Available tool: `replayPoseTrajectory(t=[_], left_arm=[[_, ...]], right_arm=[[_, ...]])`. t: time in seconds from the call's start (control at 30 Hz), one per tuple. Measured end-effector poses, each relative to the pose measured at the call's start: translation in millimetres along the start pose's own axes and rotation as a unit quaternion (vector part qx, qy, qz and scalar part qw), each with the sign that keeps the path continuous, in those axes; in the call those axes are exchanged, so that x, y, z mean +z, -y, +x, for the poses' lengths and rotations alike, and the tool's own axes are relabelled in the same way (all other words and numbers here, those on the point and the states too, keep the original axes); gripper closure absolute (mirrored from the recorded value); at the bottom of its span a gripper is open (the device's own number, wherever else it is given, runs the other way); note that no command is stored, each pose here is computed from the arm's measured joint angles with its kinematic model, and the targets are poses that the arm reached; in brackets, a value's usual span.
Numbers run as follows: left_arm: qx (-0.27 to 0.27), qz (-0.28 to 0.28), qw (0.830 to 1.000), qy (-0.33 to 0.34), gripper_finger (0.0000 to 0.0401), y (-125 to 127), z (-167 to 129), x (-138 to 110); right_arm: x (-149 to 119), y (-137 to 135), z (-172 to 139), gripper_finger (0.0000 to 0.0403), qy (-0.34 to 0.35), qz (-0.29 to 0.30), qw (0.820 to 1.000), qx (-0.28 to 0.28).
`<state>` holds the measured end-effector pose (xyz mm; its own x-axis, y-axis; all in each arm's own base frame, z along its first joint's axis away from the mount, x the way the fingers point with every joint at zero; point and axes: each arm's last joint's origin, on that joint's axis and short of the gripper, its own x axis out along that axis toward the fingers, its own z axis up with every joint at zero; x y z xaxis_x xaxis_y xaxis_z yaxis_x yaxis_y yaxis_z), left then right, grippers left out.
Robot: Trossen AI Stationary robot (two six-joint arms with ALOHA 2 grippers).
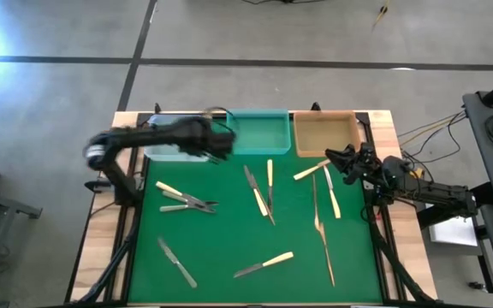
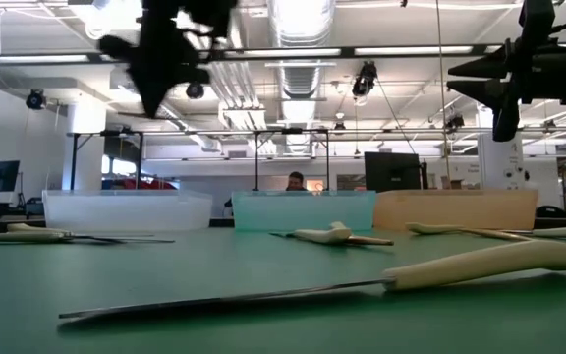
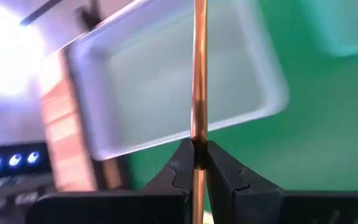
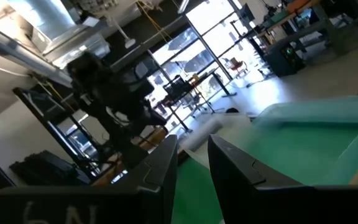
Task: Sort silverware by color (type)
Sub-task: Put the brown table knife into the white bin
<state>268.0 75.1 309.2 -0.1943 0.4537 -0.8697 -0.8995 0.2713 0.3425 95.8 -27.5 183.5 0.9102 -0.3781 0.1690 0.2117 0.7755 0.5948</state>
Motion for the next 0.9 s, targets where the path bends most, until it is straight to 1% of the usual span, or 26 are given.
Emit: replayPoseTrajectory(t=[0.07, 0.1, 0.17, 0.27, 0.4, 0.57, 0.63, 0.7, 0.83, 0.9], left_arm=[[0.014, -0.004, 1.0, -0.013, 0.0399, -29.8, 10.7, -3.5], [0.021, 0.003, 1.0, -0.019, 0.0399, -42.6, 16.3, -6.1], [0.03, 0.034, 0.999, -0.026, 0.0399, -61.8, 27.3, -11.3], [0.027, 0.106, 0.994, -0.031, 0.0399, -78.8, 42.5, -18.5], [0.029, 0.192, 0.98, -0.037, 0.0399, -83.7, 64.6, -22.3], [0.089, 0.259, 0.96, -0.058, 0.0397, -84.6, 92.0, -21.7], [0.1, 0.276, 0.954, -0.057, 0.039, -81.9, 100.3, -18.4], [0.098, 0.29, 0.951, -0.052, 0.0381, -77.2, 108.8, -14.3], [0.092, 0.301, 0.948, -0.039, 0.0367, -66.8, 120.7, -6.5], [0.093, 0.308, 0.946, -0.043, 0.0362, -62.2, 125.3, -4.1]], right_arm=[[0.0, 0.0, 0.1, 0.0321, 0.0, 0.0, 1.0, 0.0], [-0.1, 0.1, 0.1, 0.0321, 0.0, 0.0, 1.0, 0.0], [0.0, 0.0, 0.1, 0.0321, 0.0, 0.0, 1.0, 0.0], [-0.1, 0.1, 0.2, 0.0321, -0.001, 0.0, 1.0, -0.001], [-0.2, 0.1, 0.1, 0.0321, -0.001, 0.0, 1.0, -0.001], [-0.2, 0.1, 0.2, 0.0321, -0.001, 0.0, 1.0, -0.001], [-0.3, 0.2, 0.2, 0.0321, -0.001, 0.0, 1.0, -0.001], [-0.4, 0.3, 0.2, 0.0321, -0.002, 0.0, 1.0, -0.001], [-0.4, 0.3, 0.2, 0.0321, -0.002, 0.0, 1.0, -0.002], [-0.7, 0.5, 0.2, 0.0321, -0.003, -0.001, 1.0, -0.003]])
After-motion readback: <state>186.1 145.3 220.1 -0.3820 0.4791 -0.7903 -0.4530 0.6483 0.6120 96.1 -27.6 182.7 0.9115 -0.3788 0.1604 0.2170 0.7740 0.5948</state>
